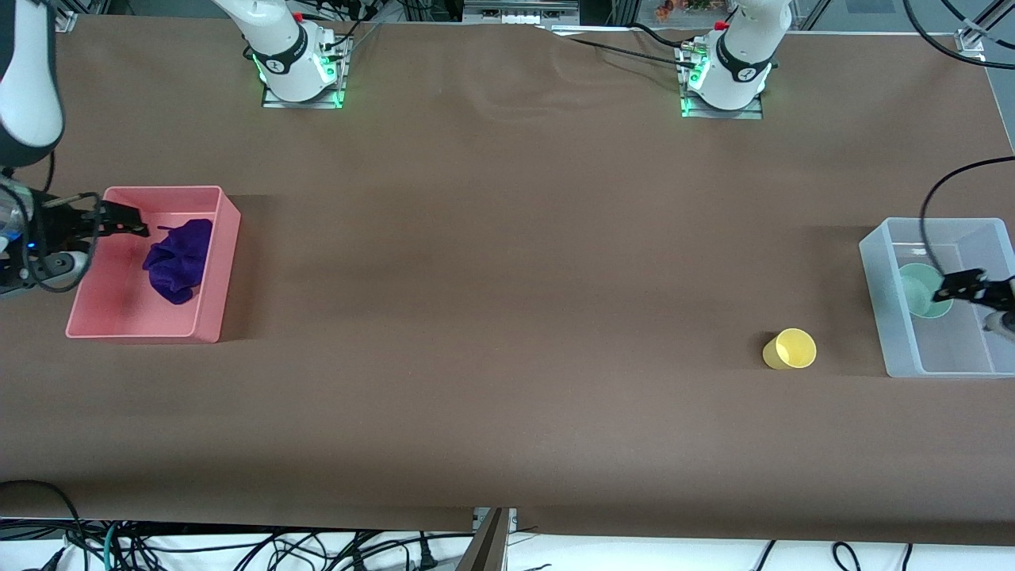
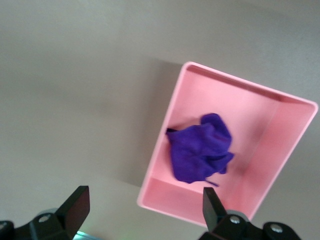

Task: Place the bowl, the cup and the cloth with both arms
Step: 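Move the left gripper to the yellow cup and grasp it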

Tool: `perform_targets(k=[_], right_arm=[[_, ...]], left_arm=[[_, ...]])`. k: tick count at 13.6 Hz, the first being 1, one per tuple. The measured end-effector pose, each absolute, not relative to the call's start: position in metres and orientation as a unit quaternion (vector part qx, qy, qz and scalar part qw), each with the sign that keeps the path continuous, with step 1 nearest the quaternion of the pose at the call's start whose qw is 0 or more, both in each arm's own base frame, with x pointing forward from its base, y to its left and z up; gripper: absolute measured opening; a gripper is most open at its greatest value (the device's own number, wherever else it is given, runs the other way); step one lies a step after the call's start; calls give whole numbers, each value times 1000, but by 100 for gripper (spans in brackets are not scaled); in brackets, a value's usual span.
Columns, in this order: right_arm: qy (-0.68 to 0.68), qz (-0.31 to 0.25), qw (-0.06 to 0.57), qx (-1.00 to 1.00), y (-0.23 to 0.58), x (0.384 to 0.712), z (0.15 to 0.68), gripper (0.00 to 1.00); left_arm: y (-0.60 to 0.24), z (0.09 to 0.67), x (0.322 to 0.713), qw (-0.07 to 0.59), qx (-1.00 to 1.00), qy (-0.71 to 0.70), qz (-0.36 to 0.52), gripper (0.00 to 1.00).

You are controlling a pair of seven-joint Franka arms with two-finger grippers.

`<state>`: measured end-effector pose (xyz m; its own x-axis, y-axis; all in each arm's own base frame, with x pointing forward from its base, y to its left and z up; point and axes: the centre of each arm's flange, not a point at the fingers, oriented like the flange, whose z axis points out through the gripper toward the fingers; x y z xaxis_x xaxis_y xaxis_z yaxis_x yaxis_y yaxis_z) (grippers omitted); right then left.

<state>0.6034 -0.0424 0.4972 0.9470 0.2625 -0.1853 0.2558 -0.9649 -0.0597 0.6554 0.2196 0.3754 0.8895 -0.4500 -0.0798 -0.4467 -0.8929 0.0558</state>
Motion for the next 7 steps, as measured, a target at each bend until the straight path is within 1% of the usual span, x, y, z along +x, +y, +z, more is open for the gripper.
perform_targets(k=[2, 3, 4, 6, 7], right_arm=[[-98, 92, 9, -991, 3, 602, 521, 100], [-95, 82, 4, -992, 16, 600, 535, 100], [-94, 65, 2, -993, 21, 598, 552, 100], [-89, 15, -2, -996, 18, 593, 588, 100], [-87, -12, -5, -996, 15, 589, 606, 100]], left_arm=[[159, 359, 671, 34, 983, -172, -53, 100], [130, 344, 677, 47, 986, -145, -62, 100], [108, 325, 681, 54, 988, -123, -72, 100], [87, 286, 688, 59, 990, -102, -76, 96], [83, 269, 688, 62, 991, -94, -78, 86]])
